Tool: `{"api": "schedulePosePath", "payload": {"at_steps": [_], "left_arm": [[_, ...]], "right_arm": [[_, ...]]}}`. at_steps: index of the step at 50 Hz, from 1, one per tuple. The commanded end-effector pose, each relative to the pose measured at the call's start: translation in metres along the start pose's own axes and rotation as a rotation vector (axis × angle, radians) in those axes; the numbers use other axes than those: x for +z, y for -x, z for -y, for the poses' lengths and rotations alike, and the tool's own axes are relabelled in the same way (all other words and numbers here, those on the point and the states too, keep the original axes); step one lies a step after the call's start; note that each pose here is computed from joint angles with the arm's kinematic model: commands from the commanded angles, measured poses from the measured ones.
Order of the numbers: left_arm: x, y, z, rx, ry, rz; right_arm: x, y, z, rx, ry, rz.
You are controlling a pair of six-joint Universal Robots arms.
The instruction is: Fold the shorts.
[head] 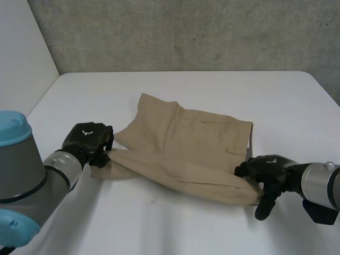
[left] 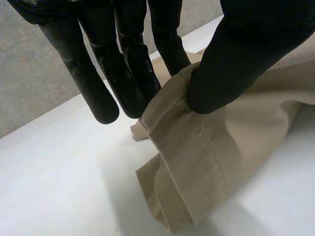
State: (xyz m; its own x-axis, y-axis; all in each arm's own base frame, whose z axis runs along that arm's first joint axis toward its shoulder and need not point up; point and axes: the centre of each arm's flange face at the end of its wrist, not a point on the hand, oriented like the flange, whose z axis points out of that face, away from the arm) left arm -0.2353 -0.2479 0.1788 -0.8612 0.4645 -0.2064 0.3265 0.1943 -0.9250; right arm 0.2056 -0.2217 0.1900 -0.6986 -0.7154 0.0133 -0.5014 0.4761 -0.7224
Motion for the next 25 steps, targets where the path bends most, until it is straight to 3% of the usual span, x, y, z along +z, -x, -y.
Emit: {"api": "schedulePosePath", "payload": {"at_steps": [1, 25], "left_arm": [[0.014, 0.001, -0.002, -0.007, 0.013, 0.002], [-0.009, -0.009, 0.002, -0.001, 0.046, -0.037]], "right_arm": [[-0.008, 0.004, 0.000, -0.057, 0.007, 0.002], [-0.018, 0.011, 0.008, -0.047, -0.093, -0.048]]}}
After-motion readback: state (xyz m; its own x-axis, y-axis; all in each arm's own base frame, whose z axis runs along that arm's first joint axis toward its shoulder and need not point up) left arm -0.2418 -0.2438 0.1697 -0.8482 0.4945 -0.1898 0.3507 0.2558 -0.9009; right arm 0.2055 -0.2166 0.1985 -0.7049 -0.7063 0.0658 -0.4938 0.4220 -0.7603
